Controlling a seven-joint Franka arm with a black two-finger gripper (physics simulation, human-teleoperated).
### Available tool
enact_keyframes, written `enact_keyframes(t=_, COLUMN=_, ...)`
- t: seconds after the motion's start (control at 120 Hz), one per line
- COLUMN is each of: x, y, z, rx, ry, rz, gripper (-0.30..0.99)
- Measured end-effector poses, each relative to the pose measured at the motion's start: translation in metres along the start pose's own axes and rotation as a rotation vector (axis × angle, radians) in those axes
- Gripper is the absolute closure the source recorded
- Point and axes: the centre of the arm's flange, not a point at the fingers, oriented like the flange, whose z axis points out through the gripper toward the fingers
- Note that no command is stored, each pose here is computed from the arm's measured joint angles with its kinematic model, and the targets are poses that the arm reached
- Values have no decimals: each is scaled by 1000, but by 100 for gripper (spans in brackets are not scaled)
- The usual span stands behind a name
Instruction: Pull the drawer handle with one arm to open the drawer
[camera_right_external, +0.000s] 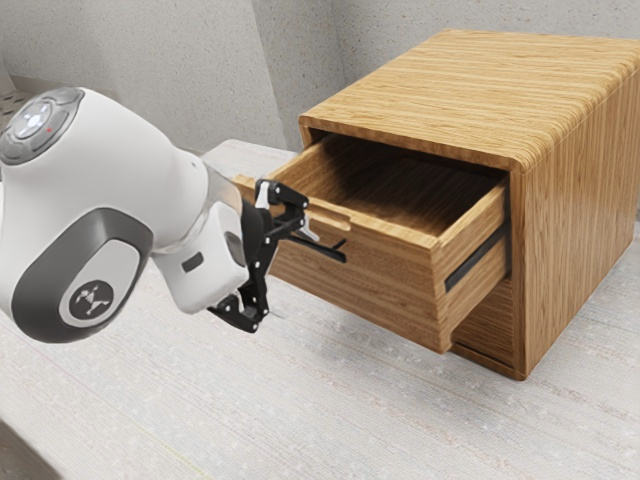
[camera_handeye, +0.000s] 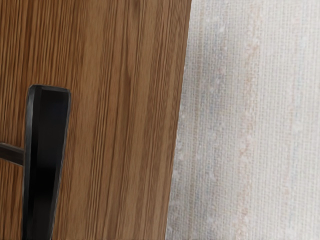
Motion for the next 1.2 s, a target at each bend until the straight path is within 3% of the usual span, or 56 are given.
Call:
enact_keyframes(t=0.358, x=6, y=14, z=-13, rx=4, ry=6, rz=-10, gripper=5)
enact_keyframes(t=1.2, x=0, y=44, z=-40, rx=18, ry=-8, rz=-38, gripper=0)
